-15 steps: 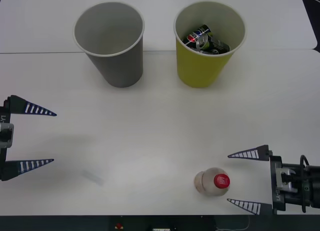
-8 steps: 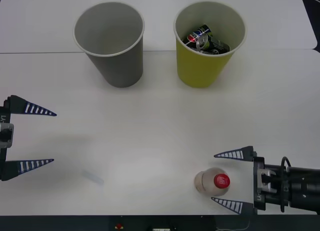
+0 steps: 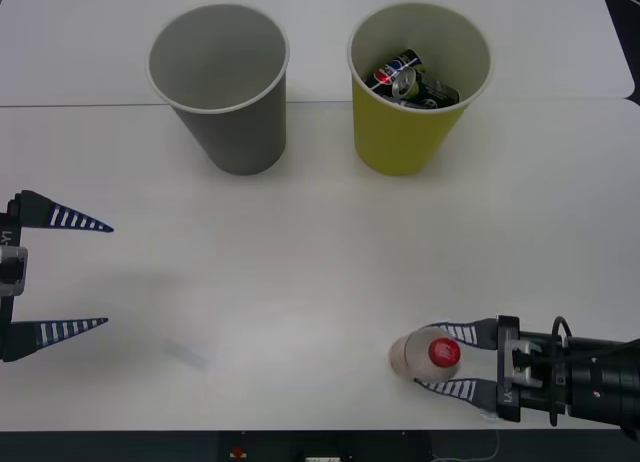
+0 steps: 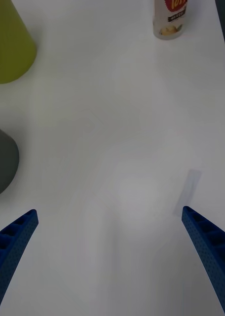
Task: Put the can into the green bin and the plastic bottle into the gray bin
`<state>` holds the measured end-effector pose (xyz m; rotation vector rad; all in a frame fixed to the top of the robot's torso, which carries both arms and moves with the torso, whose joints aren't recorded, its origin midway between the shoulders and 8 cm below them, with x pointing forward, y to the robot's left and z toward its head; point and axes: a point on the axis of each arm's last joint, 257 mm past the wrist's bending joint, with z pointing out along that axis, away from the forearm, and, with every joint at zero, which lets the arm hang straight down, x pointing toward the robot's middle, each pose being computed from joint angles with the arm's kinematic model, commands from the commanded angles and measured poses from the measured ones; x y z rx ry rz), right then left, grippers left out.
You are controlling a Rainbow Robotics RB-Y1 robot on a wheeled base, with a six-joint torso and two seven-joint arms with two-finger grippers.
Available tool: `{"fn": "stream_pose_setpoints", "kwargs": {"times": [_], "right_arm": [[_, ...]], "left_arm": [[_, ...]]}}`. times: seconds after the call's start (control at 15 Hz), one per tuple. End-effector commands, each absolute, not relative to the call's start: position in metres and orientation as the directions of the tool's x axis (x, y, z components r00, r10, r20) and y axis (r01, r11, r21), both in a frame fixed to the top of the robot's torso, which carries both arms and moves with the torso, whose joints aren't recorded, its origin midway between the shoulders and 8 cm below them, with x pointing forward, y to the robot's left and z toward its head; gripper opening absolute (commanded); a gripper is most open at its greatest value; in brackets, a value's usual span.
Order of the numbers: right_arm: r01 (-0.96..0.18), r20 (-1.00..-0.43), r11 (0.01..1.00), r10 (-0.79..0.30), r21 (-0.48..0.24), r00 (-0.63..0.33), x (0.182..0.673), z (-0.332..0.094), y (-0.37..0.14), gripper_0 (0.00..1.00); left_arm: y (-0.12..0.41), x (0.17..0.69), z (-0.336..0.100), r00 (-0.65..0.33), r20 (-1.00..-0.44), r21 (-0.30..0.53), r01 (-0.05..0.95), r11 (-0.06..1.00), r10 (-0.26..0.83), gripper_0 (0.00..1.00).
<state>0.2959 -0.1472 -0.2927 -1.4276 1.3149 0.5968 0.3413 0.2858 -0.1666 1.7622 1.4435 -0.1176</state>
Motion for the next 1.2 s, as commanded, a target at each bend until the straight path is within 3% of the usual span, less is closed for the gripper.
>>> {"fn": "stream_pose_setpoints", "kwargs": {"times": [0.07,0.47,0.93,1.2], "right_arm": [[-0.921,-0.88,0.166,-0.394,-0.352,0.265,0.297,-0.293,-0.147,0.0],[-0.922,-0.878,0.157,-0.394,-0.355,0.271,0.303,-0.285,-0.147,0.0],[-0.96,-0.891,0.151,-0.428,-0.235,0.151,0.293,-0.25,-0.152,0.0],[-0.962,-0.896,0.216,-0.44,-0.166,0.056,0.298,-0.224,-0.15,0.0]], "left_arm": [[0.286,0.341,-0.167,0.334,-0.546,0.532,0.847,0.01,0.769,1.0],[0.286,0.341,-0.167,0.334,-0.546,0.532,0.847,0.01,0.769,1.0],[0.286,0.341,-0.167,0.334,-0.546,0.532,0.847,0.01,0.769,1.0],[0.286,0.341,-0.167,0.334,-0.546,0.532,0.847,0.01,0.769,1.0]]}}
